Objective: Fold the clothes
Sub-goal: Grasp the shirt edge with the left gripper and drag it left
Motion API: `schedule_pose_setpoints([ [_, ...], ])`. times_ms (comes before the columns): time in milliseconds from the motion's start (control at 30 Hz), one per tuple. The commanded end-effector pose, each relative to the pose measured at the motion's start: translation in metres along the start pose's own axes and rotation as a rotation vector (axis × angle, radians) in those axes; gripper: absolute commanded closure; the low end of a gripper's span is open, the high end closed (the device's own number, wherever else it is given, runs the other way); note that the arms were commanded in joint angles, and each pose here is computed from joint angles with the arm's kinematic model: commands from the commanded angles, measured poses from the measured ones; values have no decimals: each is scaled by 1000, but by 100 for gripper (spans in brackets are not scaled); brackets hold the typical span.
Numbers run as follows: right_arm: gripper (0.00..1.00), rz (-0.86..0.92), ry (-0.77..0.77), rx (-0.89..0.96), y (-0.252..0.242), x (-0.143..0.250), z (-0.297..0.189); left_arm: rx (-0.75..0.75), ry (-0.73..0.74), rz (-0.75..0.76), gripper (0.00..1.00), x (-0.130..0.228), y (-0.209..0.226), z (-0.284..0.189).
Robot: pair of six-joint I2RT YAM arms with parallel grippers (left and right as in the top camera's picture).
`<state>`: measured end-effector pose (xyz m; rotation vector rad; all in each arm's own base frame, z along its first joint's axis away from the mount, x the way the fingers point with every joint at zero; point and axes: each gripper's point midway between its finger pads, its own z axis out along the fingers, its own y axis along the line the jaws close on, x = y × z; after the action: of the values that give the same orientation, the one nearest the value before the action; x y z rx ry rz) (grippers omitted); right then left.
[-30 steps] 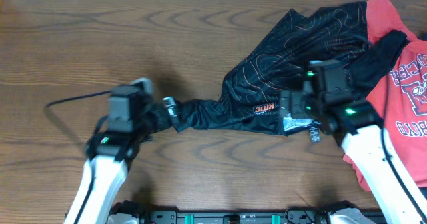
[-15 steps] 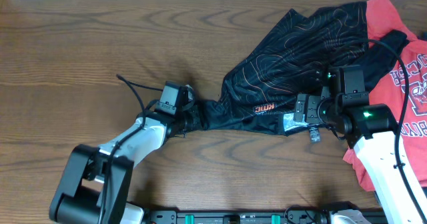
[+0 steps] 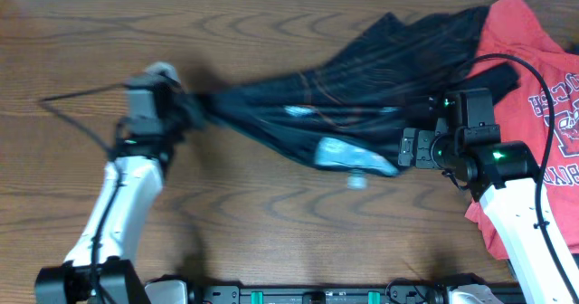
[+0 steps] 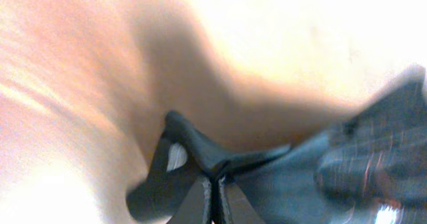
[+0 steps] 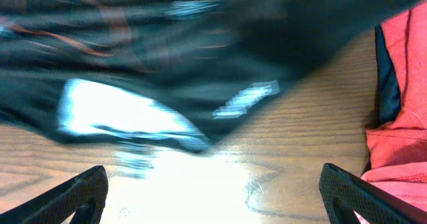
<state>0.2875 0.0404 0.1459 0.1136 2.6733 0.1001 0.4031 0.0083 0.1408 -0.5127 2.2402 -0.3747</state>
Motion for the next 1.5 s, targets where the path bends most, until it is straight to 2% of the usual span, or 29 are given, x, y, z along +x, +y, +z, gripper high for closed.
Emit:
schedule_pose_setpoints([
  [0, 1, 6, -13, 3, -1, -3, -4, -94, -176, -23, 94, -74, 33, -25],
  [33, 1, 6, -11, 3, -2, -3, -4, -99, -192, -38, 91, -85, 39, -30],
  [133, 1, 6, -6, 5, -2, -1, -4, -64, -155, -65, 2, -86, 42, -33],
  [200, 1, 7, -6, 5, -2, -1, -4, -27, -66, -82, 2, -66, 38, -31],
  [367, 1, 6, -6, 4, -2, -1, -4, 59, 301, -179, 2, 23, 7, -34],
  [467, 1, 6, -6, 5, -2, -1, -4, 54, 498, -187, 2, 77, -15, -40],
  [667, 1, 7, -3, 5, -2, -1, -4, 79, 705, -52, 2, 163, -62, -26],
  [800, 1, 7, 8, 8, -3, 2, -4, 42, 818, -44, 1, 218, -78, -11],
  [867, 1, 6, 15, 10, -3, 4, -4, 23, 865, -41, 4, 242, -85, -4],
  [933, 1, 6, 19, 10, -3, 5, -4, 24, 896, -25, 18, 261, -92, 3],
  [1000, 1, 6, 19, 10, -3, 5, -4, 36, 911, 4, 36, 276, -99, 8],
  [1067, 1, 6, 19, 10, -3, 5, -4, 48, 917, 28, 59, 285, -103, 11],
  [1133, 1, 6, 19, 10, -3, 5, -4, 44, 912, 44, 92, 287, -103, 12],
  [1233, 1, 6, 19, 10, -3, 5, -4, 2, 900, 60, 94, 282, -92, 11],
  [1333, 1, 6, 21, 11, -3, 5, -4, -141, 887, 47, 94, 269, -57, 6],
  [1467, 1, 6, 23, 12, -4, 6, -4, -311, 823, 58, 94, 227, -2, -7],
])
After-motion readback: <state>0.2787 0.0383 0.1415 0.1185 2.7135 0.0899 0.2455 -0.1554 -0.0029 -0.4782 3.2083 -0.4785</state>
